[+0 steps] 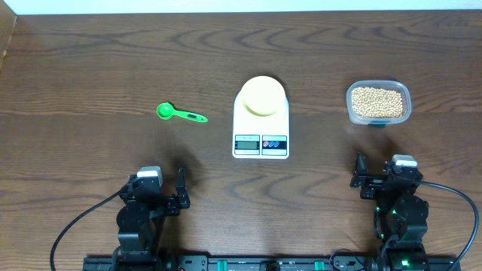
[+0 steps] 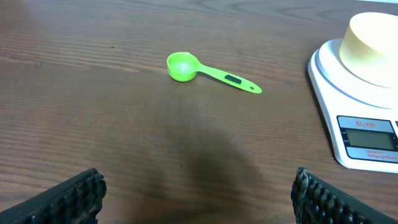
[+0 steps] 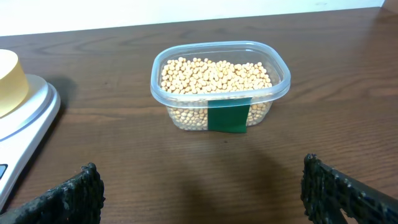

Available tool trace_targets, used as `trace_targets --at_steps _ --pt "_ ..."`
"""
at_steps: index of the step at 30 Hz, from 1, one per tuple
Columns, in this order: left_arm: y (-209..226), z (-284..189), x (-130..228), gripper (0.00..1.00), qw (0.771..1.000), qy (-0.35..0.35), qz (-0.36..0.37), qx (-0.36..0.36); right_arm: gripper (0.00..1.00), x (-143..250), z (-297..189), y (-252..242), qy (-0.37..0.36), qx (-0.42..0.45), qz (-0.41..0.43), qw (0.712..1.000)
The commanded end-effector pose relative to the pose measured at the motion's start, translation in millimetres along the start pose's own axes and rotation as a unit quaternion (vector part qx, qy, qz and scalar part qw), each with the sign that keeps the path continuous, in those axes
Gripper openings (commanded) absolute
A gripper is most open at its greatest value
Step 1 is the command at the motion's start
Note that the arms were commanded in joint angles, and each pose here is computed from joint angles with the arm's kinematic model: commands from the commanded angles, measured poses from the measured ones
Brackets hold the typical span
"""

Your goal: Scoop item into bowl and weigh 50g on scale

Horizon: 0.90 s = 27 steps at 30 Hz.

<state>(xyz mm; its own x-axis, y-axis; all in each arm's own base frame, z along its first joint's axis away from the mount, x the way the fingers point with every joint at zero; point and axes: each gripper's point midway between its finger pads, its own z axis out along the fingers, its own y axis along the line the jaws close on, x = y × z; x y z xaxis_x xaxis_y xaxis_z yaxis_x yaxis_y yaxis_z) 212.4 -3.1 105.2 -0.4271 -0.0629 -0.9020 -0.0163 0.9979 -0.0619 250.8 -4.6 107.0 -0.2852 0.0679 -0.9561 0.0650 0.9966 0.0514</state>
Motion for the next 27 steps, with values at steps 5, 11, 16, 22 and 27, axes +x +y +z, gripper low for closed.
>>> trace_targets --at_steps 5,11,16,22,27 --pt "5 2 8 0.98 1.0 0.013 -0.007 -0.014 0.99 2 0 -1 0.002 0.003 0.005 1.0" --pt "5 2 9 0.98 1.0 0.014 -0.007 -0.014 0.99 2 0 -1 0.002 0.003 0.005 1.0" --pt "5 2 9 0.98 1.0 0.014 -0.007 -0.014 0.99 1 0 -1 0.002 0.003 0.006 1.0" --pt "-15 1 10 0.98 0.999 0.018 -0.008 0.046 0.99 1 0 -1 0.002 0.003 0.01 1.0" --pt "-34 -4 4 0.98 0.992 0.019 -0.073 0.099 0.99 -10 0 6 -0.019 -0.016 0.054 0.998"
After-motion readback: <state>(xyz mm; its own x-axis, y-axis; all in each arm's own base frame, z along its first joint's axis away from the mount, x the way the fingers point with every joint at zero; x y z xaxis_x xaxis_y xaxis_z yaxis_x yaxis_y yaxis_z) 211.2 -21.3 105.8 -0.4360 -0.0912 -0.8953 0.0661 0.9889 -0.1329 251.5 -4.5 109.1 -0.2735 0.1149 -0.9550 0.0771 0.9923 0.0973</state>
